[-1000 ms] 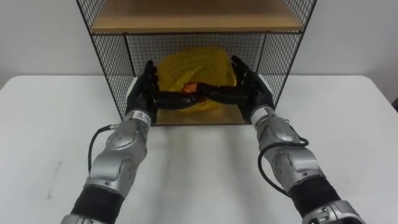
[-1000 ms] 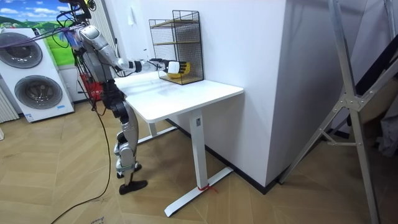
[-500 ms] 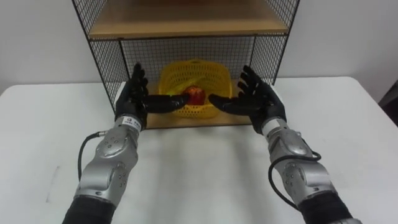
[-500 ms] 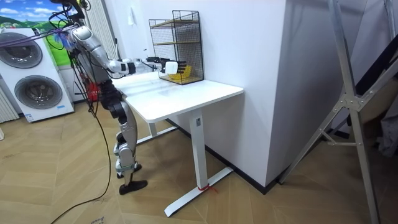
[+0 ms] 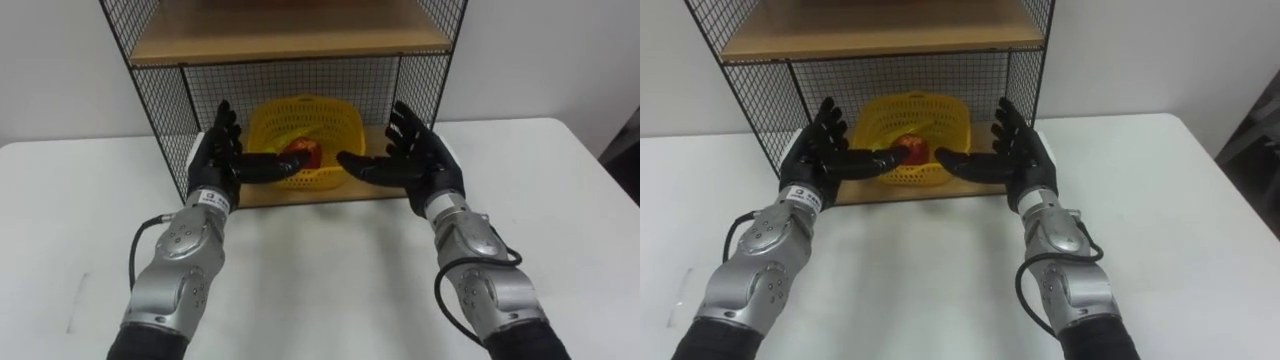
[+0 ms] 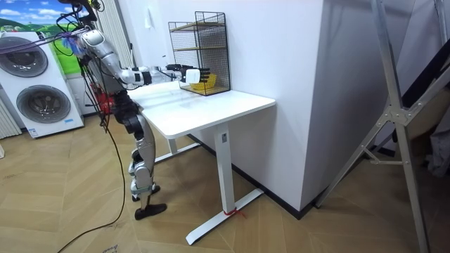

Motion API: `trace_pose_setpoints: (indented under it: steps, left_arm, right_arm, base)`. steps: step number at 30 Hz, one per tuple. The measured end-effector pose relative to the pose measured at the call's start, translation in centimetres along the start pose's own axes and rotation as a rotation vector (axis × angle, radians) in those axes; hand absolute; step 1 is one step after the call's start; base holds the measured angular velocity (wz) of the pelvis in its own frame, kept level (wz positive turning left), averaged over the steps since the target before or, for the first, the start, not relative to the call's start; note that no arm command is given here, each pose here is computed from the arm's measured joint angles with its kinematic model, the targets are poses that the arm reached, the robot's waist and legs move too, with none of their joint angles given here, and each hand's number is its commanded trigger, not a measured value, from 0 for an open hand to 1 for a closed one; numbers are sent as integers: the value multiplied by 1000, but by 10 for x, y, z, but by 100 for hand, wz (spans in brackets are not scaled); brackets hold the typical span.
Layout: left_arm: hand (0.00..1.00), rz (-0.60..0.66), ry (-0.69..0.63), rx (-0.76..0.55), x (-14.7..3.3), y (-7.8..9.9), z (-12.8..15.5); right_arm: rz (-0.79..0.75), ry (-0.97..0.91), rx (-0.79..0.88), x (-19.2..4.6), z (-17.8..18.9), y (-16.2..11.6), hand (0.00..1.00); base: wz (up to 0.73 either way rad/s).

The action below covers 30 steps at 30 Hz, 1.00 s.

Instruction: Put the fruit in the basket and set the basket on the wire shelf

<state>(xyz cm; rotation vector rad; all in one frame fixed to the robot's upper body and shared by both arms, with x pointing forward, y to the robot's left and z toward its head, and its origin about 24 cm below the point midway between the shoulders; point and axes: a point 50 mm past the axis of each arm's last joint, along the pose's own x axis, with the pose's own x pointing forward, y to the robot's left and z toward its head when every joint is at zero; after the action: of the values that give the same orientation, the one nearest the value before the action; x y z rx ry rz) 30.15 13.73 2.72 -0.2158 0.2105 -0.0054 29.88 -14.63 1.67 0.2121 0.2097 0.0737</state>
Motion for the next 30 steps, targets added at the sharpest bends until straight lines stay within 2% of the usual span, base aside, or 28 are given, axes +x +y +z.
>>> trace_pose_setpoints:
  steps: [6,12,19,23,27,30]
  left_arm:
    - [0,-5,-4,3,-1,1,0]
    - [0,-33,-53,-12,-20,0,3]
    - [0,-52,-106,-13,-37,4,7]
    - [0,-56,-117,26,-57,15,3]
    - [0,-37,-141,39,-65,26,6]
    - [0,22,-211,30,-82,42,13]
  right_arm:
    - [10,-27,-19,-5,4,1,0]
    - [40,-73,-105,-18,8,2,0]
    - [60,-131,-115,-35,16,1,0]
    - [23,-140,-171,-48,15,-9,0]
    - [-5,-152,-189,-52,15,-15,0]
    - [-15,-177,-202,-72,13,-22,0]
  base:
    - [0]
    - [0]
    - [-3]
    - [2]
    - [6]
    - [1]
